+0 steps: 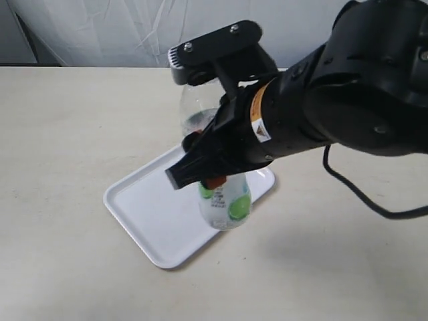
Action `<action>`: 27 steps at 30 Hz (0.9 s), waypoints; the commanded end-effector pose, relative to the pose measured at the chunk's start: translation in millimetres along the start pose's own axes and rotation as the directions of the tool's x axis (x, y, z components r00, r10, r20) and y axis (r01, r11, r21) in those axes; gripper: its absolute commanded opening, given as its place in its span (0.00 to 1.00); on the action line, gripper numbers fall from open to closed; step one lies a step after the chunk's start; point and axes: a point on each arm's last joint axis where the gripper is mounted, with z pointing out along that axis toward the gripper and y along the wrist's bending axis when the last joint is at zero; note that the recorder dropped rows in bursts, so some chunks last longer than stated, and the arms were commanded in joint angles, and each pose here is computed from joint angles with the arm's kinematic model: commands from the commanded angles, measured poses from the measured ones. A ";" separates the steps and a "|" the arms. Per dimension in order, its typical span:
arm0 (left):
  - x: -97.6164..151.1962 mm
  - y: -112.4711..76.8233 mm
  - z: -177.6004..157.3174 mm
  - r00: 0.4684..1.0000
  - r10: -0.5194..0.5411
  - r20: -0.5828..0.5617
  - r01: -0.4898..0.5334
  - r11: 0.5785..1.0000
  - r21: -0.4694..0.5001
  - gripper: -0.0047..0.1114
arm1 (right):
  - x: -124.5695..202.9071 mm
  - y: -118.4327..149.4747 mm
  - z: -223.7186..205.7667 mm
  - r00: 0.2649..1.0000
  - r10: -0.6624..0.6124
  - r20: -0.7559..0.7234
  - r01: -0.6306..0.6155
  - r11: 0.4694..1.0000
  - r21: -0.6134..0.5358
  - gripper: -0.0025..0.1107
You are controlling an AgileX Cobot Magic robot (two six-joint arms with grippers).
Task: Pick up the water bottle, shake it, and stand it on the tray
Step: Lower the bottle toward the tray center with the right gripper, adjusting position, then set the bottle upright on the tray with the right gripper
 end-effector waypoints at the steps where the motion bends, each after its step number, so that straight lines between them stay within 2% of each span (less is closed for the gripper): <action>1: -0.2 0.0 0.0 1.000 -0.003 0.014 0.003 1.000 -0.001 0.04 | -10.4 -1.2 -11.9 0.994 0.047 0.096 -0.050 0.999 0.022 0.01; 2: -0.2 0.0 0.0 1.000 -0.003 0.014 0.003 1.000 -0.001 0.04 | -12.0 -1.7 -16.8 0.988 0.095 0.125 -0.099 0.995 0.031 0.01; 4: -0.2 0.0 0.0 1.000 -0.003 0.014 0.003 1.000 -0.001 0.04 | -6.2 6.5 -20.3 0.989 0.059 0.135 -0.062 0.998 0.019 0.01; 7: -0.2 0.1 0.0 1.000 0.003 0.014 -0.003 1.000 -0.002 0.04 | 25.2 7.0 7.7 0.999 0.020 -0.029 -0.017 0.997 0.081 0.01; 8: -0.2 0.1 0.0 1.000 0.003 0.014 -0.003 1.000 -0.002 0.04 | 25.1 6.1 5.2 0.999 0.017 -0.032 -0.015 0.996 0.089 0.01; 10: -0.2 0.1 0.0 1.000 0.003 0.014 -0.003 1.000 -0.002 0.04 | 8.9 13.4 -27.0 0.995 0.000 0.097 -0.002 1.000 0.016 0.01; 11: -0.2 0.1 0.0 1.000 0.000 0.014 0.000 1.000 -0.002 0.04 | -3.8 15.5 -52.8 0.965 -0.028 0.259 0.039 0.999 -0.038 0.01; 12: -0.2 0.1 0.0 1.000 0.000 0.014 0.000 1.000 -0.002 0.04 | -10.0 9.1 -59.4 0.935 -0.060 0.350 0.066 0.998 -0.006 0.01; 13: -0.2 0.1 0.0 1.000 0.000 0.014 0.000 1.000 -0.002 0.04 | -11.2 0.9 -57.9 0.926 -0.037 0.376 0.027 0.999 0.033 0.01; 14: -0.2 0.1 0.0 1.000 0.000 0.014 0.000 1.000 -0.002 0.04 | -7.7 -11.3 -45.9 0.925 0.029 0.380 -0.057 0.996 0.063 0.01; 15: -0.2 0.1 0.0 1.000 0.003 0.014 -0.003 1.000 -0.003 0.04 | -6.2 -16.0 -37.3 0.920 0.039 0.389 -0.065 0.996 0.054 0.01; 18: -0.2 0.1 0.0 1.000 0.003 0.014 -0.003 1.000 -0.003 0.04 | -4.1 -15.9 -2.2 0.892 0.022 0.452 0.056 0.986 -0.159 0.01; 22: -0.2 0.1 0.0 1.000 0.003 0.014 -0.003 1.000 -0.003 0.04 | -0.2 -28.4 26.2 0.921 -0.010 0.389 0.057 0.992 -0.112 0.01; 27: -0.2 0.1 0.0 1.000 0.003 0.014 -0.003 1.000 -0.003 0.04 | 6.4 -28.3 55.5 0.941 -0.106 0.321 0.139 0.987 -0.081 0.01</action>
